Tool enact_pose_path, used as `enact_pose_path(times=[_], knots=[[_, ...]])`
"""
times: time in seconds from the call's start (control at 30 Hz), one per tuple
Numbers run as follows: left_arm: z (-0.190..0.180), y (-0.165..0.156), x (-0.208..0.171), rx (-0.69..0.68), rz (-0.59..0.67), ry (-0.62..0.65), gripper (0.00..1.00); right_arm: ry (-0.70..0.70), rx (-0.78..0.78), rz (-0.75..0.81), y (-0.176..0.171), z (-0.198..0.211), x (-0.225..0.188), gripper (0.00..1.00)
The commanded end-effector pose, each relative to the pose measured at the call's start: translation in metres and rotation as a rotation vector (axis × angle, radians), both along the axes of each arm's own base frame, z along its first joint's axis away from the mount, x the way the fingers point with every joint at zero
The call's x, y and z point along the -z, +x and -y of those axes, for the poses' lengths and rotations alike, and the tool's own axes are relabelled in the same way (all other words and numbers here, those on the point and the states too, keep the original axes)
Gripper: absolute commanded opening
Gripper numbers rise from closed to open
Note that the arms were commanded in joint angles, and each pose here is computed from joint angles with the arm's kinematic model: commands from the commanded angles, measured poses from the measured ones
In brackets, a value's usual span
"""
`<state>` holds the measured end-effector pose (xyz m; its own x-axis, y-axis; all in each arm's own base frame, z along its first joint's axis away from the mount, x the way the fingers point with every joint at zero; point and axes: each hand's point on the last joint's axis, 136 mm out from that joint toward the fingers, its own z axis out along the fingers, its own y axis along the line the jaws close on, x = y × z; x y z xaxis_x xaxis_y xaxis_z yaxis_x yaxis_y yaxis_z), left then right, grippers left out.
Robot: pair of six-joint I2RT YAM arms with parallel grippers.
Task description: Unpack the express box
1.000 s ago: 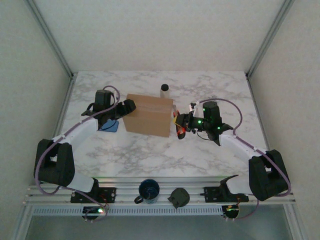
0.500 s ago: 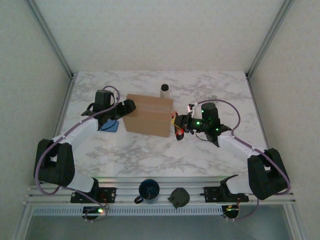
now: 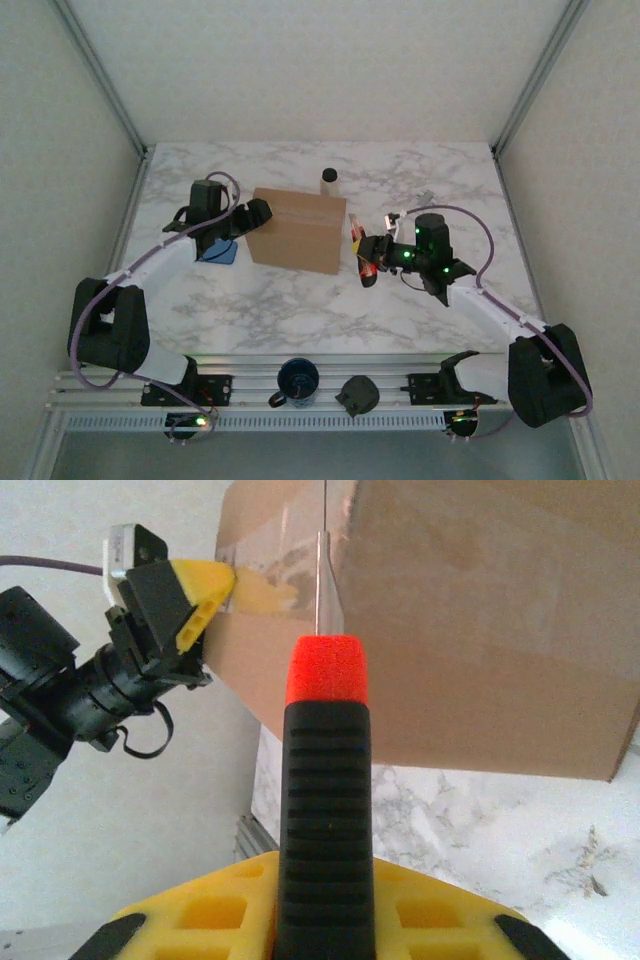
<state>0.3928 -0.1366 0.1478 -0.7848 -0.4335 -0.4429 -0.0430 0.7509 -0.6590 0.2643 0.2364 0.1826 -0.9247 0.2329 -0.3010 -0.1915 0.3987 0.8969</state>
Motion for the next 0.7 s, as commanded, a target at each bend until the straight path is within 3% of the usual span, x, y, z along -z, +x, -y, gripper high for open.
enact_pose_path(times=[0.0, 0.67], knots=[[-0.003, -0.043, 0.063, 0.016, -0.241, 0.052, 0.75, 0.062, -0.050, 0.085, -0.005, -0.002, -0.017, 0.00], [-0.001, -0.044, 0.054, 0.028, -0.224, 0.034, 0.76, 0.070, -0.018, 0.021, 0.011, -0.001, 0.004, 0.00]])
